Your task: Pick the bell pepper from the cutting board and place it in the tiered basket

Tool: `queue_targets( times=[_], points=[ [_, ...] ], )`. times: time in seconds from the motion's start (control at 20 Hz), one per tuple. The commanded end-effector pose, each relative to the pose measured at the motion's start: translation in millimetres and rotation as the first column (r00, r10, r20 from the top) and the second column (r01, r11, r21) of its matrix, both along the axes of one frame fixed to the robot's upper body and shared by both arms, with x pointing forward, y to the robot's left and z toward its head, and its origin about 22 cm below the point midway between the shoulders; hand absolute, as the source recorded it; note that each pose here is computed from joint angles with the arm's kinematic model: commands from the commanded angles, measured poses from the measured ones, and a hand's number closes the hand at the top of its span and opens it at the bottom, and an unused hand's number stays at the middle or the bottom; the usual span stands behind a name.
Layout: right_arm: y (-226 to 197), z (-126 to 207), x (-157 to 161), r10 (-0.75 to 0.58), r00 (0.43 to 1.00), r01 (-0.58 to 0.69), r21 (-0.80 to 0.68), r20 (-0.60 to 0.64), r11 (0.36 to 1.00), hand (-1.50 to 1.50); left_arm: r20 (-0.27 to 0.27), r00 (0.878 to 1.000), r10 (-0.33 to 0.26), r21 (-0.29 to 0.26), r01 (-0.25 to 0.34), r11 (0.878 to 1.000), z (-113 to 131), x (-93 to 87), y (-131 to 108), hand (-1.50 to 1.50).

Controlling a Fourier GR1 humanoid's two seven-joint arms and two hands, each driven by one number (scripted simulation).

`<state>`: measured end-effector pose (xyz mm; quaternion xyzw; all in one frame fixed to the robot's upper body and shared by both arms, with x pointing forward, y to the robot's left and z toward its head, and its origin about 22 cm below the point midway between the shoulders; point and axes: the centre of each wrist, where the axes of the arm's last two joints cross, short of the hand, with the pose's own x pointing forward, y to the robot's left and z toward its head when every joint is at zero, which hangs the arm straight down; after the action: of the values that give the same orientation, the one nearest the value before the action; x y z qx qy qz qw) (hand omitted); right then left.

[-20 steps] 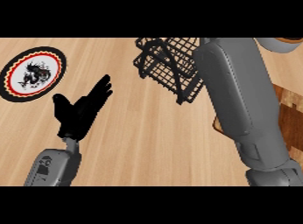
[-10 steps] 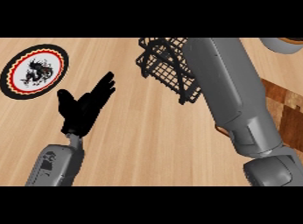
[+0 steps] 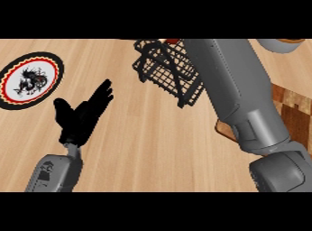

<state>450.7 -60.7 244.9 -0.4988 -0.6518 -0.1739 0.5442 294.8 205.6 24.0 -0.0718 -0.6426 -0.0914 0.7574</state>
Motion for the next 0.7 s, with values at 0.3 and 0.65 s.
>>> queue_targets(
  times=[0.3, 0.65],
  points=[
    [2, 5, -22, -0.076, 0.997, 0.078, 0.11, -0.019, 0.991, -1.5, -0.036, 0.996, 0.081, 0.016, -0.08, 0.997, -19, -12.4, 26, 0.0],
    [1, -22, -60, 0.072, 0.989, -0.06, 0.097, -0.13, 0.993, -1.5, -0.067, 0.99, 0.126, 0.002, -0.126, 0.992, -15, -15.1, 30, 0.0]
  ],
)
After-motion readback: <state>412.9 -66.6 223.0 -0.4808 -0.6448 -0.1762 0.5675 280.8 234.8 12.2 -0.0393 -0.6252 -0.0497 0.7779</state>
